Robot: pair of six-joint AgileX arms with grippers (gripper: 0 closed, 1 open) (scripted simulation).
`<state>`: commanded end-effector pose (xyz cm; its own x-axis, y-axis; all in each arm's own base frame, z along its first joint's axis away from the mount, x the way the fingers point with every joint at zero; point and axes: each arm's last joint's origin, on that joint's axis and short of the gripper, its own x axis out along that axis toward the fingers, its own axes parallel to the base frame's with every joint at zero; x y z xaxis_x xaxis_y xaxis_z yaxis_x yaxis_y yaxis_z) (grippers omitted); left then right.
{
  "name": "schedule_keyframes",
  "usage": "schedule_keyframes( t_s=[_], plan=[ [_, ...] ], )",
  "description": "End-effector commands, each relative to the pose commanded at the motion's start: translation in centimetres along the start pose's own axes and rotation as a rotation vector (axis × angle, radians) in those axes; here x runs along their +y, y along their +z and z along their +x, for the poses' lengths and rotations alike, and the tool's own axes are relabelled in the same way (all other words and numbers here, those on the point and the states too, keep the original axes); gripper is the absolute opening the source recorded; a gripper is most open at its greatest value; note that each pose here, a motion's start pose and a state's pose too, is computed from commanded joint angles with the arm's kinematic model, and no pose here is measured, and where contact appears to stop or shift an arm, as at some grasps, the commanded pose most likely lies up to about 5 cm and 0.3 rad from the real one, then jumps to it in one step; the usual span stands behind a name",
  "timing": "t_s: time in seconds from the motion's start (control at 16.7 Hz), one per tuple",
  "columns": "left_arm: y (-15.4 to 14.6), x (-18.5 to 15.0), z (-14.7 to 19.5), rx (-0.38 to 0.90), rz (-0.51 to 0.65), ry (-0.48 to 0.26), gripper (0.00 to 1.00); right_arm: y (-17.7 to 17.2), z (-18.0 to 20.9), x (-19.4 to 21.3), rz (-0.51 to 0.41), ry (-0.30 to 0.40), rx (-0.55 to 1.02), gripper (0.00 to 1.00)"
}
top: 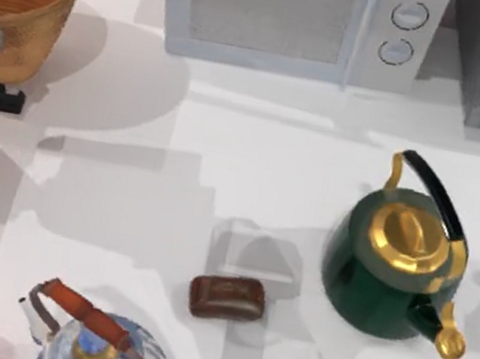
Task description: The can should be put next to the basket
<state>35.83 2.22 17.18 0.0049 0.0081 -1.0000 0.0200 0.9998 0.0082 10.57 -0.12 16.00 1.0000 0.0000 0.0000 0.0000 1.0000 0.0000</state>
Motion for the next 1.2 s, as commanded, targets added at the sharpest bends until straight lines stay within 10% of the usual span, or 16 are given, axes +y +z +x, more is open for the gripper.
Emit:
schedule_keyframes(
  t_s=[0.24,1.2],
  plan=[
    [0.0,0.0,0.0,0.000,0.000,0.000,1.00,0.0,0.0,0.0,0.000,0.000,0.000,1.00],
    [-1.9,-2.3,-4.7,0.002,0.127,-0.040,1.00,0.0,0.0,0.0,0.000,0.000,0.000,1.00]
  ],
)
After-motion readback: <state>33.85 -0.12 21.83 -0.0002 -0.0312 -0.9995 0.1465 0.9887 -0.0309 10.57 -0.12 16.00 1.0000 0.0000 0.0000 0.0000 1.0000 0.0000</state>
